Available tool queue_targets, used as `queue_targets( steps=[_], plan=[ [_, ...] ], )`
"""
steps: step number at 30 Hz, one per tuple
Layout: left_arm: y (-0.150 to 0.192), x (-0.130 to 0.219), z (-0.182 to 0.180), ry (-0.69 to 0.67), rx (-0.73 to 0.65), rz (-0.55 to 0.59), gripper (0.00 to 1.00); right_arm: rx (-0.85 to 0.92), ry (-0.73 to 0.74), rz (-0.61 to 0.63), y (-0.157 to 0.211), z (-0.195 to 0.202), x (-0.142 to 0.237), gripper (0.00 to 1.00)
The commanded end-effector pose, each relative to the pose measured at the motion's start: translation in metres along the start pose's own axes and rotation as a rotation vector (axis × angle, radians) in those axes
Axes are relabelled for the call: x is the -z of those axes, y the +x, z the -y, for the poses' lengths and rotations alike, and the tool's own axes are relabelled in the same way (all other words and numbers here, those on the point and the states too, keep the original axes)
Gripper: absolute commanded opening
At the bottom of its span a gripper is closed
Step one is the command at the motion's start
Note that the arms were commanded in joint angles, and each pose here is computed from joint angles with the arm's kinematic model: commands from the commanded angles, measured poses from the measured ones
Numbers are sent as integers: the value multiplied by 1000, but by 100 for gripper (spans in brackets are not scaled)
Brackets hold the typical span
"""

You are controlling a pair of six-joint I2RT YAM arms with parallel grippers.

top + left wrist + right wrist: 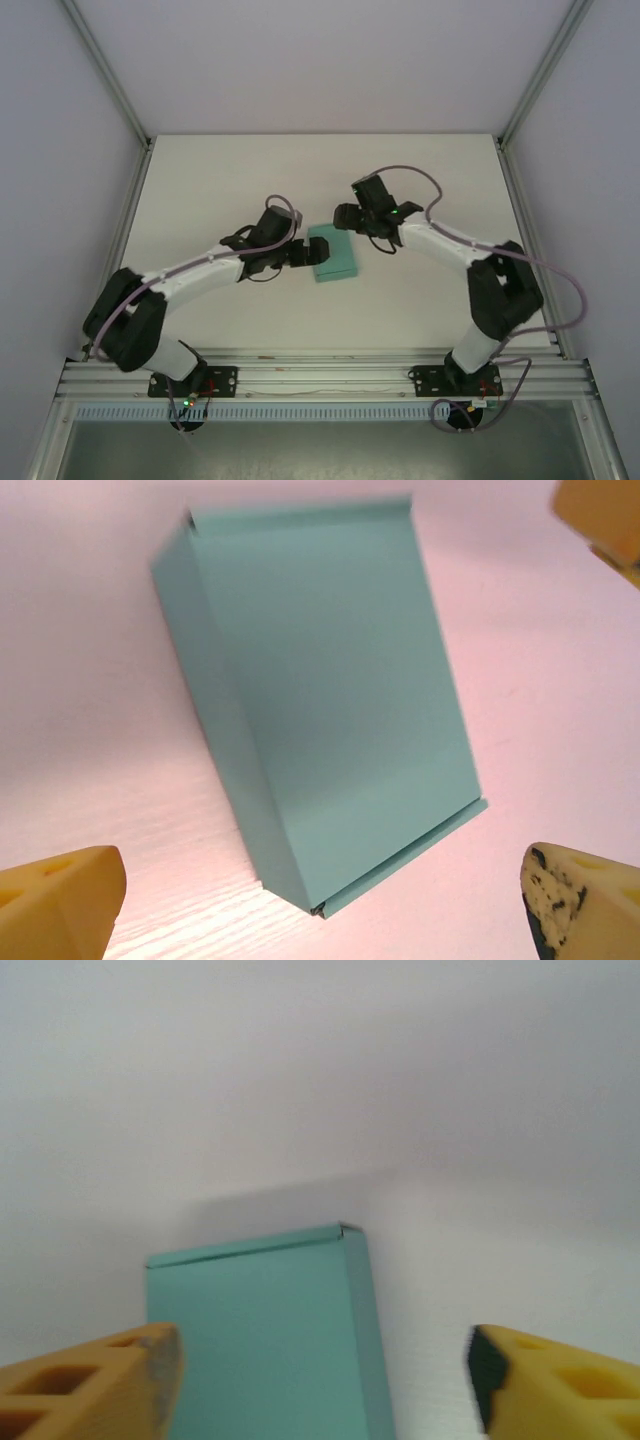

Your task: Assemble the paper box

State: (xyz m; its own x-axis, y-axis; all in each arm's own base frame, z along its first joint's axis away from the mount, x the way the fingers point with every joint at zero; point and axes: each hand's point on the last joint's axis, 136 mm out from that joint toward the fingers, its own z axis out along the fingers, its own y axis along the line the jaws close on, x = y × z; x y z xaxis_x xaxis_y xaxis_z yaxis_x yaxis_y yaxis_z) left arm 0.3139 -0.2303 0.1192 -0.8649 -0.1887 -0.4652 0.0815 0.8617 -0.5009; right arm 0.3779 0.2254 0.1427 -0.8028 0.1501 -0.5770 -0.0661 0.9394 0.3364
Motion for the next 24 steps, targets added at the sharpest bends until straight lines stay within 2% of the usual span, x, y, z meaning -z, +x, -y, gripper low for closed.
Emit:
queue_targets(
  steps=[1, 3, 6, 10, 12, 16, 20, 24],
  plan=[
    [-41, 45, -36, -201, -47, 180, 100, 13, 39, 139, -27, 22, 45, 99],
    [-63, 66, -65, -244, 3, 272, 100, 12, 99, 218, -35, 46, 64, 100],
    [-91, 95, -126, -388, 81, 446, 100, 25, 234, 339, -45, 93, 90, 100],
    [-105, 124, -197, -597, 130, 587, 100, -29, 404, 443, -41, 162, 107, 100],
    [-107, 132, -222, -681, 103, 641, 100, -55, 495, 543, -38, 195, 112, 100],
    [-108, 136, -247, -765, 36, 726, 100, -92, 584, 658, -28, 237, 111, 100],
    [-102, 132, -256, -787, -22, 788, 100, -34, 565, 757, -25, 246, 105, 100],
    [-98, 125, -252, -738, -105, 855, 100, -33, 522, 751, -22, 253, 86, 100]
  ],
)
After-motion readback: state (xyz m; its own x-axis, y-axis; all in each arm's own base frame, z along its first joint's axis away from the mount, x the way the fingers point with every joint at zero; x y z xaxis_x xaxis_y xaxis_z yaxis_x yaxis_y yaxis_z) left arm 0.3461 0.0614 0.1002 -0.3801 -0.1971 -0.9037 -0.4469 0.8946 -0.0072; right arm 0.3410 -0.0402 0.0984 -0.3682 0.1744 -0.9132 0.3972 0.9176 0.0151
